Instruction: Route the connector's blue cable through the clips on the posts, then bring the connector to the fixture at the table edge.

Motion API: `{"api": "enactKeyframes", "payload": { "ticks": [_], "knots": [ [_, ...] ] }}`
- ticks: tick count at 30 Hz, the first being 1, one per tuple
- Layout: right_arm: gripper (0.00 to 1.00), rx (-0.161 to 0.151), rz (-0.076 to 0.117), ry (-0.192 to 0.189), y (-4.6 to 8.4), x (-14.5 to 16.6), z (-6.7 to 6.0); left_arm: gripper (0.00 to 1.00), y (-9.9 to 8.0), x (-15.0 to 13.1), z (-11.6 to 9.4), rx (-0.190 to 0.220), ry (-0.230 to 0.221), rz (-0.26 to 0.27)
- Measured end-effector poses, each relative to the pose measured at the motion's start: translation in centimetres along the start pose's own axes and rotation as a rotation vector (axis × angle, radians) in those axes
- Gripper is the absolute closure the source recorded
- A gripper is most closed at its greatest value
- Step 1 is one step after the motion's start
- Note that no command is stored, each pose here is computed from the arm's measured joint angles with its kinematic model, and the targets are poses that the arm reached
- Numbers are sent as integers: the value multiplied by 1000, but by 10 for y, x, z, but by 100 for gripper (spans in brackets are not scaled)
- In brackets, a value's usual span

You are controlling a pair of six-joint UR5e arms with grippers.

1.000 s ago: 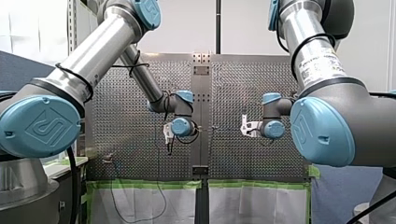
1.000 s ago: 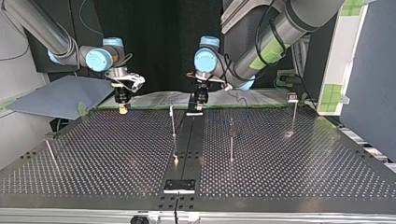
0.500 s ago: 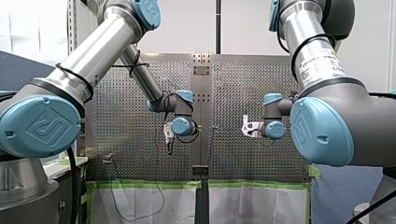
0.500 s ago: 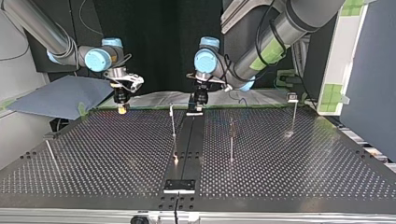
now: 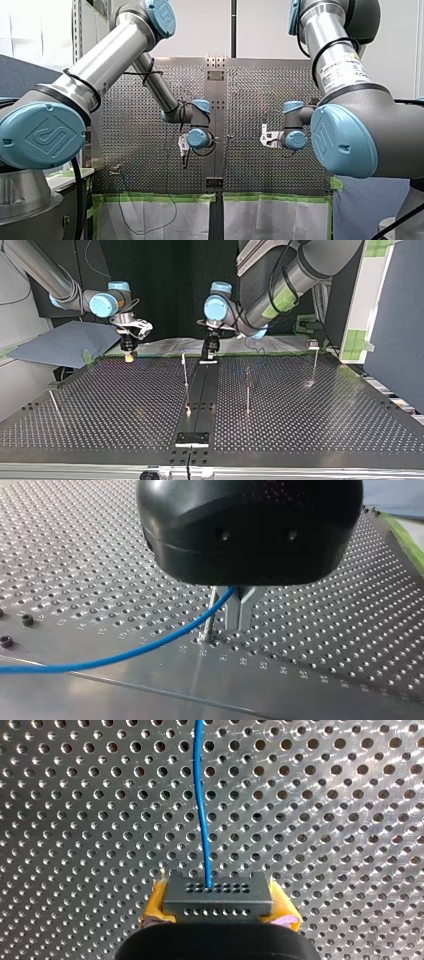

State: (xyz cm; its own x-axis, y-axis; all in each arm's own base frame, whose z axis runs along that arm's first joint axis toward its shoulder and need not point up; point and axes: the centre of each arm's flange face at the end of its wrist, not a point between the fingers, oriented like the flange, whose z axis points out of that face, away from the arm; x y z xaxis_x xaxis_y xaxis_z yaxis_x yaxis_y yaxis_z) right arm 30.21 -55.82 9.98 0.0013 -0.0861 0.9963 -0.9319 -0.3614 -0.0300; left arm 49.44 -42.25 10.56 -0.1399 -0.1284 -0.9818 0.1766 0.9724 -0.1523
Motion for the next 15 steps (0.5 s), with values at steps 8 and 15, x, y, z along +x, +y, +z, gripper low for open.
{"api": "enactKeyframes", "payload": {
  "ticks": [8, 15],
  "knots": [
    [100, -10, 3, 6, 6, 2, 3, 100, -1, -7, 7, -3, -4, -3],
    [100, -20, 6, 12, 12, 4, 5, 100, 1, -11, 12, -8, -12, -8]
  ]
}}
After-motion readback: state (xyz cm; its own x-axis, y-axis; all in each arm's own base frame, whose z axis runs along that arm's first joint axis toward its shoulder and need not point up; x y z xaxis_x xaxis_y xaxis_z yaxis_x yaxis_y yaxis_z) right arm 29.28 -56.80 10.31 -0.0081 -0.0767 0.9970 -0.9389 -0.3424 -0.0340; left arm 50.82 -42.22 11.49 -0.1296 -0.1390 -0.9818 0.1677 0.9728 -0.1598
